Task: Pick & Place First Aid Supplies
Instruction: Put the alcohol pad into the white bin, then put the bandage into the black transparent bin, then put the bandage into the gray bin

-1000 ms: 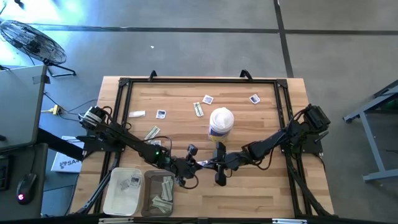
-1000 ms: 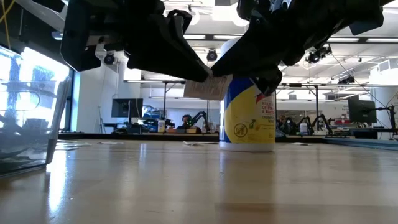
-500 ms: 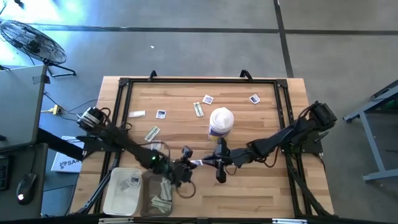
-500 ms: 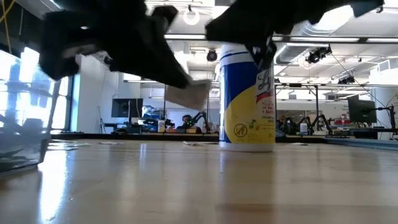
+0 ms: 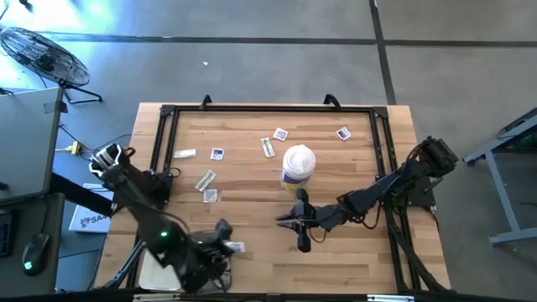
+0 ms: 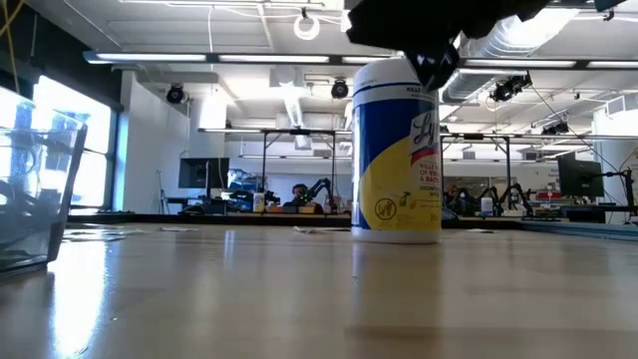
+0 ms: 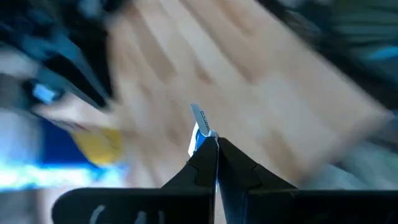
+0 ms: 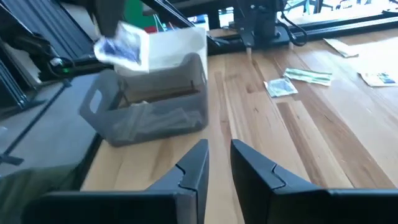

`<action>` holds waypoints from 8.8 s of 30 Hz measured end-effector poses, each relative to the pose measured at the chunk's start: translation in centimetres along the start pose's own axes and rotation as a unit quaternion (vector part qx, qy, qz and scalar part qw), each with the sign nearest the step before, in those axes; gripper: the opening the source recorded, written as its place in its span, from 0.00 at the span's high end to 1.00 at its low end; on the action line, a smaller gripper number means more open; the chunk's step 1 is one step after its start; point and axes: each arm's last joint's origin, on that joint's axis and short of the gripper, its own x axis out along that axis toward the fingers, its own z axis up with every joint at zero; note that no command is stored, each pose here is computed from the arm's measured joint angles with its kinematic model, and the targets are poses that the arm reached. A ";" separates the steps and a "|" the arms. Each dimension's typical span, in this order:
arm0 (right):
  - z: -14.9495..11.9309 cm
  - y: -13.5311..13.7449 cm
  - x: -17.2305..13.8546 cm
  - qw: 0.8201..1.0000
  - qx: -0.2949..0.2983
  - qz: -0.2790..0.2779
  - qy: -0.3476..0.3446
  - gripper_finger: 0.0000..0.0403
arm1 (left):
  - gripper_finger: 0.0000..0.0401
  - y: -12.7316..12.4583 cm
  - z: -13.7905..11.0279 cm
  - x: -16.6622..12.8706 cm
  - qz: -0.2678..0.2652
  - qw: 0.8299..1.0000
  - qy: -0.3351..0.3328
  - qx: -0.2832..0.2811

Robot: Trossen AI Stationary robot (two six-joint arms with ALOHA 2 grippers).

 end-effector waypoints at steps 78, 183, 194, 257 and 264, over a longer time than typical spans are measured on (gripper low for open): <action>-0.4 -0.4 0.0 0.999 -0.022 -0.047 0.006 0.89 | 0.62 11.8 -8.7 -2.1 0.158 0.920 0.214 -0.289; -1.0 -0.1 -0.1 0.998 -0.047 -0.029 0.038 0.88 | 0.99 -3.2 -9.9 1.5 -0.125 0.926 -0.017 -0.355; -1.2 -0.2 -0.1 0.998 -0.038 -0.031 0.047 0.88 | 0.87 -4.8 -11.1 5.3 -0.105 0.917 0.067 -0.378; -1.0 -0.6 0.0 0.994 -0.089 -0.037 0.043 0.87 | 0.67 13.7 -36.5 5.8 0.343 0.495 0.340 -0.722; -1.0 -0.6 0.0 0.994 -0.089 -0.037 0.043 0.87 | 0.81 13.2 -36.8 6.1 0.334 0.498 0.329 -0.729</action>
